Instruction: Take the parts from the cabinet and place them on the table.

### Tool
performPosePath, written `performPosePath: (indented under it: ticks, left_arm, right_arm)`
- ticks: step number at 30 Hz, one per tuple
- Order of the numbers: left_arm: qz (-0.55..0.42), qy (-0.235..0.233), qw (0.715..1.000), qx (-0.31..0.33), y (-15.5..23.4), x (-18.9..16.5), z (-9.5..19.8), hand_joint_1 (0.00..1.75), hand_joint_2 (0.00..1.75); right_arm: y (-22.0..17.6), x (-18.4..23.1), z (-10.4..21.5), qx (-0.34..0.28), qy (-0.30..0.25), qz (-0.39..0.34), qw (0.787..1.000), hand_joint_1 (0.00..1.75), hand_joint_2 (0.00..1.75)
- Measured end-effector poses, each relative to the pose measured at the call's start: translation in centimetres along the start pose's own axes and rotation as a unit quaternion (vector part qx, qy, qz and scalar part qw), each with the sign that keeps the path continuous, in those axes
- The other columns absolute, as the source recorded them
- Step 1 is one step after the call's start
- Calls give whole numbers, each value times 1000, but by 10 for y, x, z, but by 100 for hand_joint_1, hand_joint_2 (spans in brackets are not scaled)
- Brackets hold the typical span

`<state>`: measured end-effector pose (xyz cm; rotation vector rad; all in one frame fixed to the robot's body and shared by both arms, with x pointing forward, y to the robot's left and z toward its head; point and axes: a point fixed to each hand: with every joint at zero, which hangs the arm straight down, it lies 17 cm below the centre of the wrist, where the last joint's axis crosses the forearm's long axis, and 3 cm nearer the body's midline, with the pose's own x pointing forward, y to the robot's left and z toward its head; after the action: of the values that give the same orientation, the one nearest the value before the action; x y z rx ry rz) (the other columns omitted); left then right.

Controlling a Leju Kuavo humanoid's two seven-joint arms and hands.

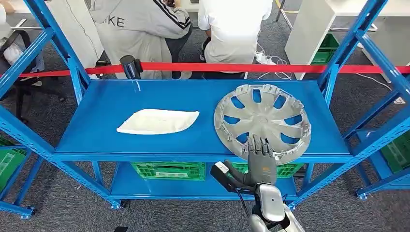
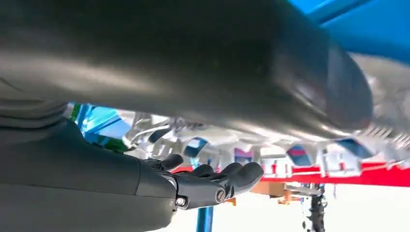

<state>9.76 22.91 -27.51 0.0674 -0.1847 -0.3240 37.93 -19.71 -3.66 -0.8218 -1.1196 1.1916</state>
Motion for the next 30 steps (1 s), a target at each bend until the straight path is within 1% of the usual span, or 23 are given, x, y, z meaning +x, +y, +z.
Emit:
performPosePath:
  ticks: [7, 20, 27, 30]
  left_arm:
    - [7, 0, 1000, 1, 0, -1, 0, 0, 0]
    - [5, 1, 1000, 1, 0, -2, 0, 0, 0]
    - [0, -1, 1000, 1, 0, -1, 0, 0, 0]
    - [-1, 0, 1000, 1, 0, -1, 0, 0, 0]
  right_arm:
    - [-1, -17, 5, -4, 21, 1, 1000, 0, 0]
    - [-9, -48, 4, -14, 53, 2, 998, 0, 0]
    - [-30, -85, -11, -42, 78, 1, 996, 0, 0]
    - [-32, -100, -17, -43, 84, 4, 996, 0, 0]
